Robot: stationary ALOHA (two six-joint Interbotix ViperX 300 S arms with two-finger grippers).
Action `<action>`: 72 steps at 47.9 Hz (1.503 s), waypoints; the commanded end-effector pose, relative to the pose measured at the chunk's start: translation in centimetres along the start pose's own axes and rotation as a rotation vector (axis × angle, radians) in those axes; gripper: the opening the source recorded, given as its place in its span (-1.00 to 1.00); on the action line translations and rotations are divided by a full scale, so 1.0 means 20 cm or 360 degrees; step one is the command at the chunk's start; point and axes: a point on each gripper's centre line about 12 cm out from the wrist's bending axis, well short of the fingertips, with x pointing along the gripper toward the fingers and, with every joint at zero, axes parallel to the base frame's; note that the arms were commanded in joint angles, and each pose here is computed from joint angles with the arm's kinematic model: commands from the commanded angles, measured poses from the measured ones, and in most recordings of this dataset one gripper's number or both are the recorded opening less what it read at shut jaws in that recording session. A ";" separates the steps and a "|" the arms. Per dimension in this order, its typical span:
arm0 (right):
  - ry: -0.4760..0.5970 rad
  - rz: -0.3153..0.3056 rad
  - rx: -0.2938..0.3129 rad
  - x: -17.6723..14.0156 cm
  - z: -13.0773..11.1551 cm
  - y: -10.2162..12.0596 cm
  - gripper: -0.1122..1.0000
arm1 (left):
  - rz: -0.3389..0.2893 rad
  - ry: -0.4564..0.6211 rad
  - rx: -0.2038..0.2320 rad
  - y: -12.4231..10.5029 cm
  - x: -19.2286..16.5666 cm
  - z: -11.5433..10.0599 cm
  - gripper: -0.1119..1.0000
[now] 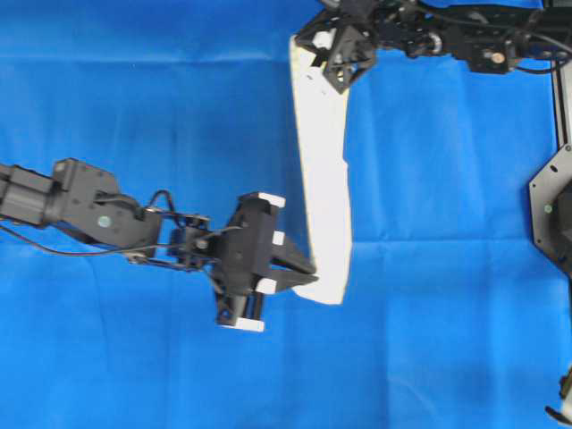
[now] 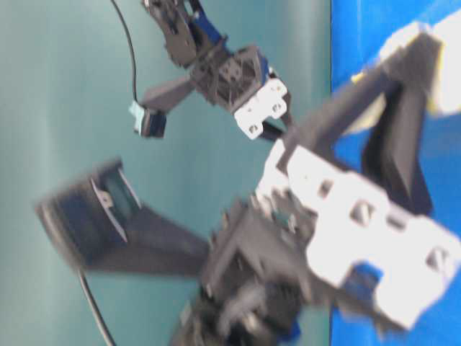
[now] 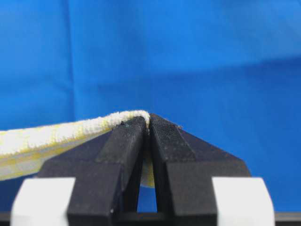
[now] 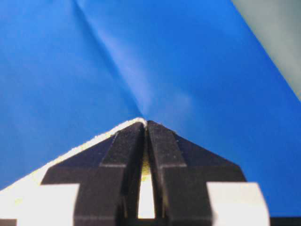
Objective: Fold the yellow towel.
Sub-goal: 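Lay the strip down lengthwise and release both grippers, then move both grippers to the strip's far end and grasp its corners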
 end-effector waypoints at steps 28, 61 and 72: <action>-0.0070 0.0070 -0.0060 0.08 0.09 0.13 -0.76 | -0.0099 0.0027 -0.0048 -0.14 -0.15 -0.05 -0.76; -0.0108 0.0094 -0.0160 0.06 0.13 0.17 0.48 | -0.0046 0.0249 -0.0119 -0.06 -0.40 0.04 0.39; -0.0151 0.0078 -0.0149 -0.13 0.11 0.13 0.45 | 0.0040 0.0285 -0.0171 0.06 -0.61 0.07 0.29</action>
